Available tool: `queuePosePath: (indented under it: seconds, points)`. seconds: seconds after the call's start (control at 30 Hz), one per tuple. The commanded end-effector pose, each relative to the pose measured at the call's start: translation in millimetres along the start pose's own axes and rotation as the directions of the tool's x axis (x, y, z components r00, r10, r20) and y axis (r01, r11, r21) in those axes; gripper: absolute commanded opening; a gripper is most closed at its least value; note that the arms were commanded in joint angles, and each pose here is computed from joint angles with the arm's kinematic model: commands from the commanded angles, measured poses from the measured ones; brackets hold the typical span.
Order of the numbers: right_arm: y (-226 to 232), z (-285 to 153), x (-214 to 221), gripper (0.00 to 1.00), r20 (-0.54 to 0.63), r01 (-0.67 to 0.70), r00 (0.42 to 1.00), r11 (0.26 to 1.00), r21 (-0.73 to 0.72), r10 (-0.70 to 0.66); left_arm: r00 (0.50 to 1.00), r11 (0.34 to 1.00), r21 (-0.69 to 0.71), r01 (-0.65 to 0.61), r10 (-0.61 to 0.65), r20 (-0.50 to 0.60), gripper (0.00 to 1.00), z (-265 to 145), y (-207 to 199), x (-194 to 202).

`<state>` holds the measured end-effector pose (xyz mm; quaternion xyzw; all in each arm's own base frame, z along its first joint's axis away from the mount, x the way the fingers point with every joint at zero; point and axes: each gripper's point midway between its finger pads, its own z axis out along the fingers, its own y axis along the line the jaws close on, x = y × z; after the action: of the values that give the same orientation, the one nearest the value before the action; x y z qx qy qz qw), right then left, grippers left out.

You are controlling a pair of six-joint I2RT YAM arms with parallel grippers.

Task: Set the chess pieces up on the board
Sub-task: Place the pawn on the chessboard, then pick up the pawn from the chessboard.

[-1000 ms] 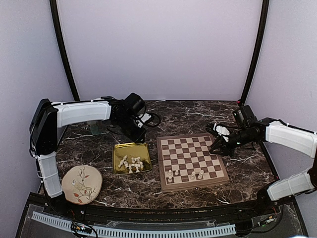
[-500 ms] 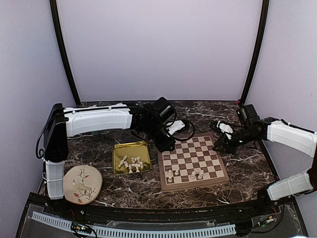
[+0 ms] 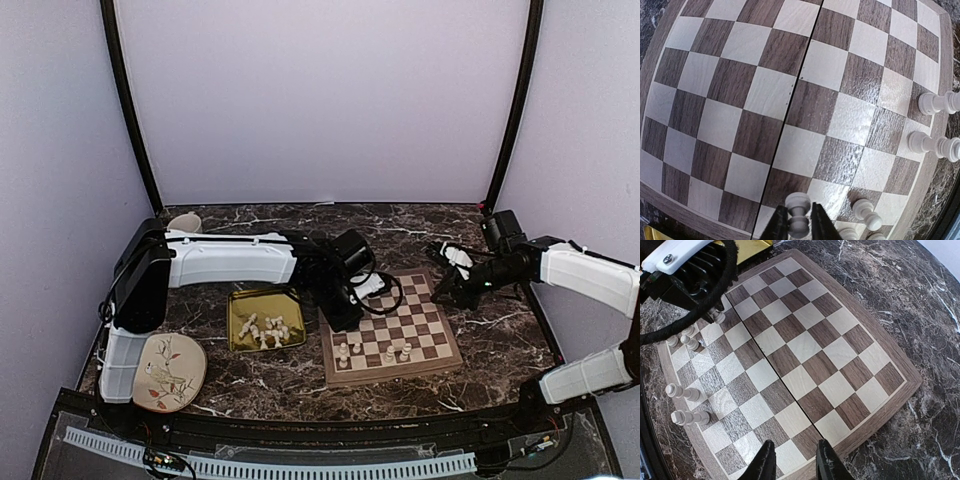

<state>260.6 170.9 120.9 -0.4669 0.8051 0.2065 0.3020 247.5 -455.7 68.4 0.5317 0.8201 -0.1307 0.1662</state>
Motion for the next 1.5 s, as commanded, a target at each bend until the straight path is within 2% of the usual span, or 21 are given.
queuePosePath:
  seconds: [0.0,0.13,0.33,0.47,0.57,0.63,0.73,0.83,0.97,1.03,1.13,1.27,1.47]
  points:
    - [0,-3,-6,0.29,0.035,0.002,0.999,1.000,0.002,-0.002,0.998,1.000,0.000,0.012,-0.012,0.055,0.25,-13,1,-17]
    - [0,-2,-5,0.30,0.030,0.003,1.000,1.000,-0.004,-0.003,0.998,1.000,-0.004,0.002,-0.002,0.059,0.35,-18,2,-20]
    - [0,-9,-19,0.30,0.027,0.035,0.999,0.999,-0.031,-0.035,0.996,0.997,-0.081,-0.008,0.015,0.088,0.34,-49,22,-29]
    - [-1,-11,-37,0.30,0.014,0.062,0.998,0.996,-0.059,-0.061,0.986,0.987,-0.151,0.062,-0.037,0.164,0.32,-82,65,-27]
    - [2,-6,-49,0.31,-0.023,0.110,0.993,0.991,-0.077,-0.112,0.947,0.966,-0.203,0.158,-0.090,0.308,0.32,-121,106,-29]
    - [7,-1,-56,0.31,-0.046,0.143,0.988,0.986,-0.088,-0.147,0.923,0.947,-0.236,0.217,-0.121,0.365,0.33,-141,132,-21]
    - [20,9,-65,0.33,-0.077,0.182,0.978,0.976,-0.123,-0.192,0.901,0.929,-0.290,0.231,-0.092,0.424,0.34,-161,152,-12]
    - [34,19,-86,0.34,-0.079,0.247,0.962,0.958,-0.145,-0.260,0.887,0.912,-0.335,0.238,-0.063,0.458,0.37,-169,168,1]
    - [50,40,-97,0.36,-0.109,0.287,0.944,0.939,-0.191,-0.311,0.827,0.859,-0.331,0.389,-0.168,0.537,0.38,-176,204,27]
    - [54,61,-90,0.37,-0.163,0.264,0.937,0.934,-0.241,-0.308,0.801,0.836,-0.334,0.436,-0.191,0.568,0.39,-181,217,38]
    - [61,75,-90,0.42,-0.189,0.273,0.925,0.924,-0.269,-0.329,0.790,0.823,-0.340,0.455,-0.196,0.581,0.39,-192,223,42]
    - [73,89,-87,0.43,-0.215,0.293,0.907,0.910,-0.293,-0.362,0.770,0.828,-0.333,0.451,-0.172,0.614,0.40,-208,217,39]
    - [91,108,-84,0.43,-0.242,0.298,0.888,0.891,-0.342,-0.390,0.770,0.850,-0.309,0.426,-0.161,0.618,0.39,-212,209,37]
